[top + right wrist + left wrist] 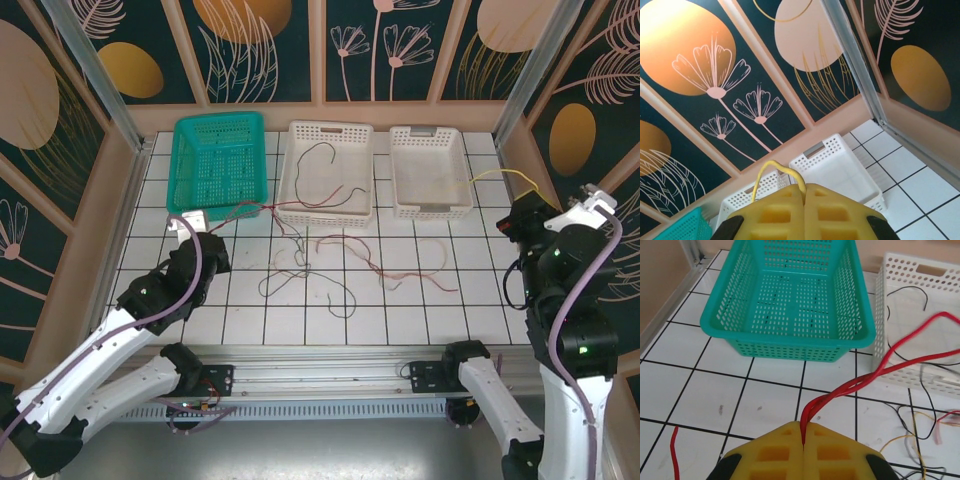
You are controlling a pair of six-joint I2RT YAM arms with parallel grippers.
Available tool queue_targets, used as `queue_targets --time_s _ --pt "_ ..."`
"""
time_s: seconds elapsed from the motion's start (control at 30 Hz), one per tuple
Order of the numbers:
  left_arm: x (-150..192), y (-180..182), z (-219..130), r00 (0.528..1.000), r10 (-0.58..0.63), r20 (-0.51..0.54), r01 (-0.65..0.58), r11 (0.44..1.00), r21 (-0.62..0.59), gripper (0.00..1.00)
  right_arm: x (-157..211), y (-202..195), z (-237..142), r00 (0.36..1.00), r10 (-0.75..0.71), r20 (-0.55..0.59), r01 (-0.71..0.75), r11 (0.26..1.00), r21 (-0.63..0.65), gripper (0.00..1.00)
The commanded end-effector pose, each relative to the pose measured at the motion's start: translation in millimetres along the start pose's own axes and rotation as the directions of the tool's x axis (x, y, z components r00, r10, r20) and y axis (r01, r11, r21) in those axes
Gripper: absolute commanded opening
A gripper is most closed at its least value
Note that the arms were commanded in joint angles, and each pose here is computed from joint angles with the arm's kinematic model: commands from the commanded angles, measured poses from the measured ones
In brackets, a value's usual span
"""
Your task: Untangle the cables
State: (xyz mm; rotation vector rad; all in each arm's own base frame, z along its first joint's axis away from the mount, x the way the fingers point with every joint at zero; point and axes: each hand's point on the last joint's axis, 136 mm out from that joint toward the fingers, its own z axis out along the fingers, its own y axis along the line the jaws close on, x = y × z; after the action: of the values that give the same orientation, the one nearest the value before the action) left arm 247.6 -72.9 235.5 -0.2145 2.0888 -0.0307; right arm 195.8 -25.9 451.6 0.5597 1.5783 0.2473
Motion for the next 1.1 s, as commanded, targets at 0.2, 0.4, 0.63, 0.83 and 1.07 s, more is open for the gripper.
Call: queue_targets --time_s 0.2,0.4,0.63,0.83,1.07 --pt "-5.6 -12.2 -1.1 1.0 0.012 0.012 -0.012 0.998 0.068 0.0 2.2 23.1 -4.0 0.999 -0.013 -0.034 0.009 0.993 -0.117 0.0" --pt "-2.3 -29.9 -3.6 1.0 0.018 0.019 -0.021 0.982 0.185 0.0 7.7 31.5 14.4 0.998 -0.043 -0.051 0.036 0.992 -0.123 0.0" --pt "3.6 -37.8 -3.7 1.0 0.029 0.007 -0.03 0.971 0.236 0.0 17.1 49.8 47.7 0.996 -0.043 -0.076 0.031 0.988 -0.152 0.0" --pt "6.3 -38.9 -2.2 0.999 0.041 0.002 -0.04 0.97 0.238 0.0 18.3 64.5 80.9 0.994 -0.079 -0.079 0.067 0.987 -0.149 0.0" --pt "7.4 -40.6 -1.8 0.999 0.043 0.0 -0.042 0.968 0.247 0.0 19.2 61.1 116.3 0.991 -0.112 -0.071 0.107 0.992 -0.07 0.0"
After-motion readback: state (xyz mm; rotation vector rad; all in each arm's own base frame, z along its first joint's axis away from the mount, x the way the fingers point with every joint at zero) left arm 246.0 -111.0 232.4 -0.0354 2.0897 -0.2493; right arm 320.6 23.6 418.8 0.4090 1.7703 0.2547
